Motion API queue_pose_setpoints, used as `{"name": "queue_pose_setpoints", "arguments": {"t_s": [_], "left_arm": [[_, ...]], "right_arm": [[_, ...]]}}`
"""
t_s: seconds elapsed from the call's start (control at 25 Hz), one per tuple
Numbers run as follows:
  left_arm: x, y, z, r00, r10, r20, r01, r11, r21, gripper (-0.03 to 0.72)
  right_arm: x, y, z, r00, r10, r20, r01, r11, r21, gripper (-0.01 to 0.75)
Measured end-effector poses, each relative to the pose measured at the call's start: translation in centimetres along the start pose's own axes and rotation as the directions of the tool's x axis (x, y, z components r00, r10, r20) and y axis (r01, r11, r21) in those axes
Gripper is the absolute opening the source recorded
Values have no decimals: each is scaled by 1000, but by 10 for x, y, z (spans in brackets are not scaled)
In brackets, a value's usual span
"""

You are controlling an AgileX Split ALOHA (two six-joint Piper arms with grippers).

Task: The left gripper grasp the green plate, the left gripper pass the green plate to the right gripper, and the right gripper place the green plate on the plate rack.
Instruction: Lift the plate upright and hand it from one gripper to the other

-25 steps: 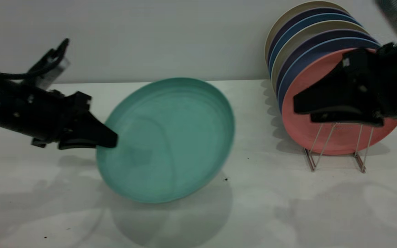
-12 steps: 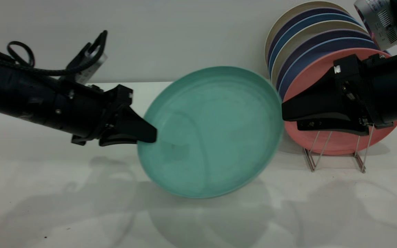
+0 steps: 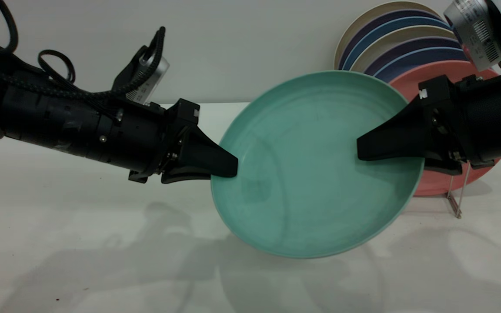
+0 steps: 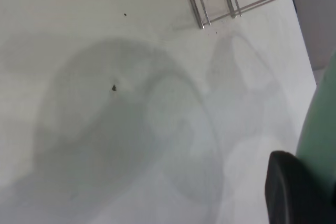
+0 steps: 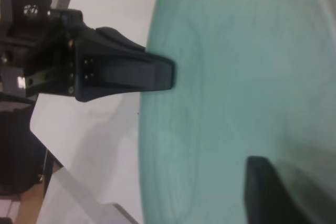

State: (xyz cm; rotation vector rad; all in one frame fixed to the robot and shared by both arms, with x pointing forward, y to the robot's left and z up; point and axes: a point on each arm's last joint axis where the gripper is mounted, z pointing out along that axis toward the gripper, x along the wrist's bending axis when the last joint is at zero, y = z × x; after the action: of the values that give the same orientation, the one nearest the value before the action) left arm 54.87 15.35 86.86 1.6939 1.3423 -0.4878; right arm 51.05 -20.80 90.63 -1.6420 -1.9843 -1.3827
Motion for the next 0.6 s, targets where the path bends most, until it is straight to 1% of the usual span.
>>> {"name": "queue_pose_setpoints", "arguments": {"t_s": [0.04,0.08,0.2,0.28,0.32,0.4,0.52,0.56,0.6], "left_arm": [[0,1,-1,1000,-2,6,2,1000,-3,21],[0,1,-2,1000,-3,18,4,1000,-6,26],[0,3,-7,998,-24,56,25,1000,-14,68],[1,6,-12,994,-49,96,51,998,-24,139],[2,7,-16,991,-59,121,63,997,-32,184],[7,12,-27,985,-79,156,89,994,-59,326],[23,19,-46,978,-143,151,160,981,-106,542],[29,19,-54,976,-167,136,182,977,-110,600],[37,19,-61,975,-190,115,202,974,-104,636]], "right_arm": [[-1,0,0,1000,8,7,-8,1000,-4,146],[-3,0,0,1000,13,22,-13,1000,-5,113],[-5,1,0,999,20,38,-19,1000,-9,98],[-4,2,0,999,15,36,-15,1000,-15,97],[-4,3,0,999,8,35,-7,1000,-18,95],[-5,4,0,999,-16,47,17,1000,-17,94],[-7,2,0,993,-96,67,96,995,1,94],[-7,3,0,988,-143,65,143,990,11,94],[-6,4,0,979,-194,63,193,981,22,94]]}}
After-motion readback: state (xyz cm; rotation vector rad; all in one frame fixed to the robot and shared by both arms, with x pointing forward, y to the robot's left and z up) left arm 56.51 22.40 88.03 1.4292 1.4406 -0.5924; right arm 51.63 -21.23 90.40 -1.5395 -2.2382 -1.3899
